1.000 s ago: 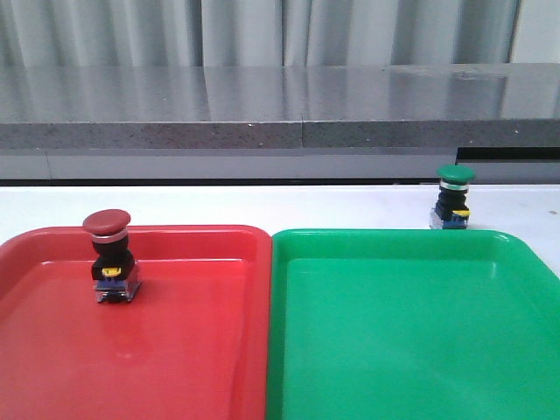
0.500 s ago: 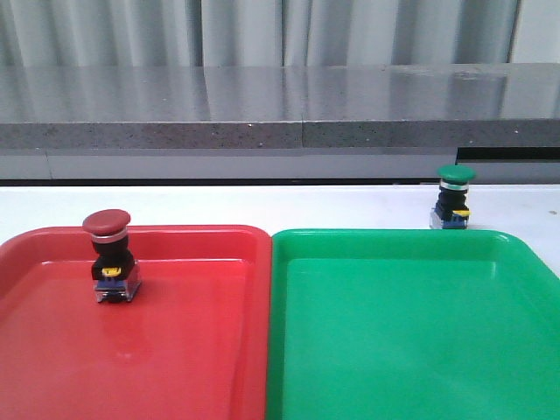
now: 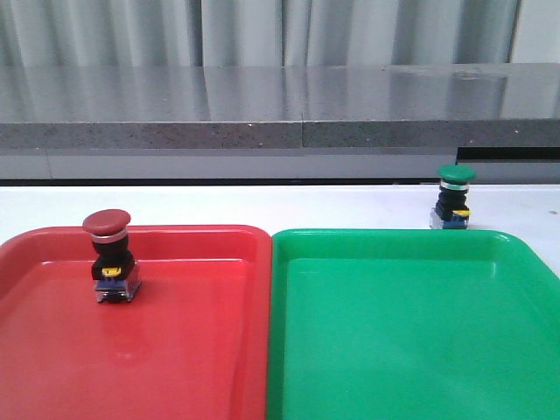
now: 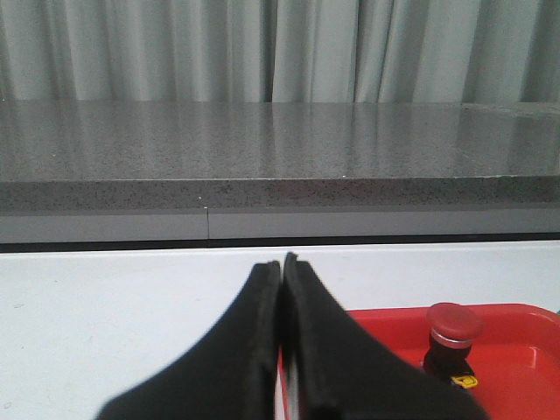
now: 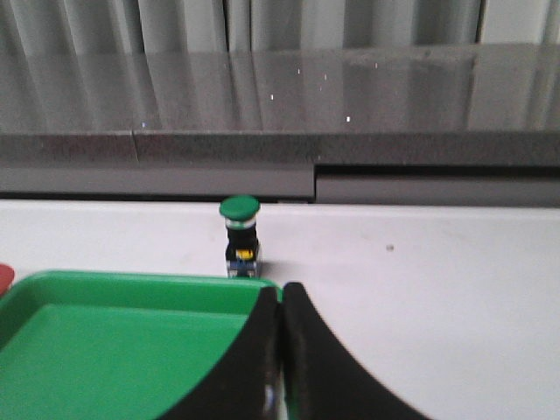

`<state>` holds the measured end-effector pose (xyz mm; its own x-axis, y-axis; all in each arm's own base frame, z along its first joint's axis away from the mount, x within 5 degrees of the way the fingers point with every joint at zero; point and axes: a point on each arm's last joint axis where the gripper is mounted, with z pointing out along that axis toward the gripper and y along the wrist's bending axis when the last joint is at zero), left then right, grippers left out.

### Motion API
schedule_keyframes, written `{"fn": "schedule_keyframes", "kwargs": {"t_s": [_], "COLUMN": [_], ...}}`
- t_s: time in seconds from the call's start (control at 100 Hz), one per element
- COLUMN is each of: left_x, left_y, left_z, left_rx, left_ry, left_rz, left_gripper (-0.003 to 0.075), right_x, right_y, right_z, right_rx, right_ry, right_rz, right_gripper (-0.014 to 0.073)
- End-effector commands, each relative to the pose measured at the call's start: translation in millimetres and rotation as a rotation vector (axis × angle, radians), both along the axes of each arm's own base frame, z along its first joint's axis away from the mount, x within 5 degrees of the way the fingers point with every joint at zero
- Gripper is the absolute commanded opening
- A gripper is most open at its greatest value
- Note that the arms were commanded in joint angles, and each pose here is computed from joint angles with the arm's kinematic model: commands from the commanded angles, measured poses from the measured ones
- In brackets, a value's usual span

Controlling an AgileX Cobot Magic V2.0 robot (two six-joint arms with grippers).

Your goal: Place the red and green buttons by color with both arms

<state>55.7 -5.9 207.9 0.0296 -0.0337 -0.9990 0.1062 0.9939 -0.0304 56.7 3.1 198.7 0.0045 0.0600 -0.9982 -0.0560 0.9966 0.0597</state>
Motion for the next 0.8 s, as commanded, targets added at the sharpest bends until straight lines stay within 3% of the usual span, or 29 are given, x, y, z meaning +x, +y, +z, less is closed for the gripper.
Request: {"fn": "schedule_keyframes", "kwargs": {"t_s": [0.0,0.1,0.17,0.46,0.67,0.79], "left_x": [-1,-1,-1,-1,-1,-1], "left_y": [0,0,0,0,0,0], "left_z": [-6,-6,-6,-6,-6,-6], "left_rx": [-0.007,-0.007,-0.007,-0.007,-0.007,-0.007], "left_ry": [-0.062,-0.062,-0.062,-0.062,-0.062,-0.062], "left_rz": [0.001,0.001,0.001,0.001,0.001,0.001], "left_gripper": [-0.0019,-0.0019,-0.0019,-0.0019,-0.0019,-0.0019], "right_x": [-5,-8,-10,-3,15,29], "right_y": [0,0,-1,-1,0,2], "right_z": [24,38,49,103,147,162], "right_rx": [0.011,0.014,0.014,-0.006,-0.010,0.005], "right_ry": [-0.222,-0.295,-0.278,0.105,0.321,0.368], "right_rz": [-0.004,-0.004,-0.004,-0.012,-0.011,-0.002], "right_gripper": [-0.0068,-0.0068,-0.0068,-0.0068,-0.0068,-0.0068]}}
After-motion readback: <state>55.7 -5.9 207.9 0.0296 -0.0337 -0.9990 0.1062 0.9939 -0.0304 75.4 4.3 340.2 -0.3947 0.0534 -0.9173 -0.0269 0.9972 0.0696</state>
